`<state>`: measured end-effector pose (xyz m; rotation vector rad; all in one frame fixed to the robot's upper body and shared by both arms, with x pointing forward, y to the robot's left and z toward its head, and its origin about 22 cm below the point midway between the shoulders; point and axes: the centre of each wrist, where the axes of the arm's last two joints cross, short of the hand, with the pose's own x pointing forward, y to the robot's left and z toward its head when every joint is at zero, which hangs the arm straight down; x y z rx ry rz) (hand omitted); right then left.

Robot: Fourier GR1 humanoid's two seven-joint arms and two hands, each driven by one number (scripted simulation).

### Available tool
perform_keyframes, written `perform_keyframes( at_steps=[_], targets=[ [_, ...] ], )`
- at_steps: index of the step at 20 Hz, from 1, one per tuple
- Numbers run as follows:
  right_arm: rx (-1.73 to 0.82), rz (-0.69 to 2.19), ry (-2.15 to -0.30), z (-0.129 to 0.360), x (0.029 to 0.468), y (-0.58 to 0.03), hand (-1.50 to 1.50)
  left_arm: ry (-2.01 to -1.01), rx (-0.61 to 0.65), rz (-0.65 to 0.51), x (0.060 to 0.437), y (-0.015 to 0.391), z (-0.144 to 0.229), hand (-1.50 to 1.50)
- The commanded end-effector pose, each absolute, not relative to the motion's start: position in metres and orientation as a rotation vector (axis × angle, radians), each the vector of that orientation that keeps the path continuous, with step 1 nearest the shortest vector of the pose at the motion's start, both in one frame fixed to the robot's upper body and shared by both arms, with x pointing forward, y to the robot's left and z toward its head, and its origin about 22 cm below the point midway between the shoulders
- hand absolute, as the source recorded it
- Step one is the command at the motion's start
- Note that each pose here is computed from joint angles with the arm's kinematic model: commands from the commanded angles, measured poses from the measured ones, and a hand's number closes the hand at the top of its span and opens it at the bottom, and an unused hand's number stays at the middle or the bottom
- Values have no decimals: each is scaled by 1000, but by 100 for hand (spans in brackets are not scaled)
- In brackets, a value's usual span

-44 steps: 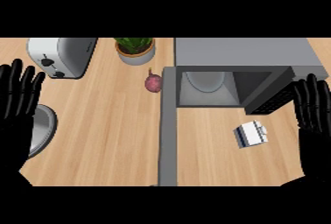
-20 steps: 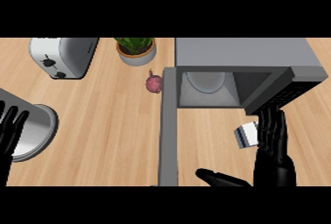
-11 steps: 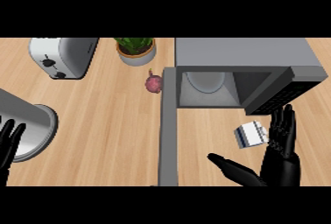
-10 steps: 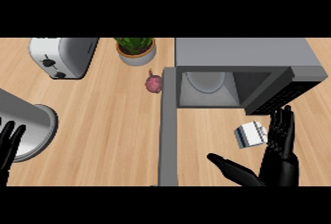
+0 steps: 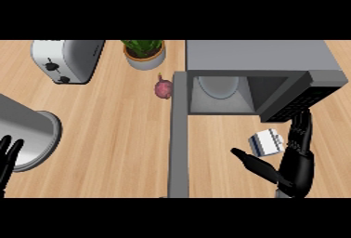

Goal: Pick up the milk, place it into the microwave and close the microwave

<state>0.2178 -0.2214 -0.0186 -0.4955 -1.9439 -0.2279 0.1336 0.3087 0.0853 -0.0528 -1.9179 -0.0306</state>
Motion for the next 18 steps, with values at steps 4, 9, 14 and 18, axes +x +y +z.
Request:
perform_keyframes(
  at_steps=[4,9,14,18],
  targets=[
    [-563,-202,-1904,-47,210,-257,-150,-1914,-65,-18,137,314,75,-150],
    [-576,-217,-1875,-79,203,-283,-150,-1914,-57,-44,108,324,75,-150],
    [-532,-188,-1852,-89,193,-278,-150,-1920,-37,-23,123,301,71,-150],
    [-539,-168,-1789,-86,207,-286,-150,-1910,-78,-12,115,298,70,-150]
  ],
)
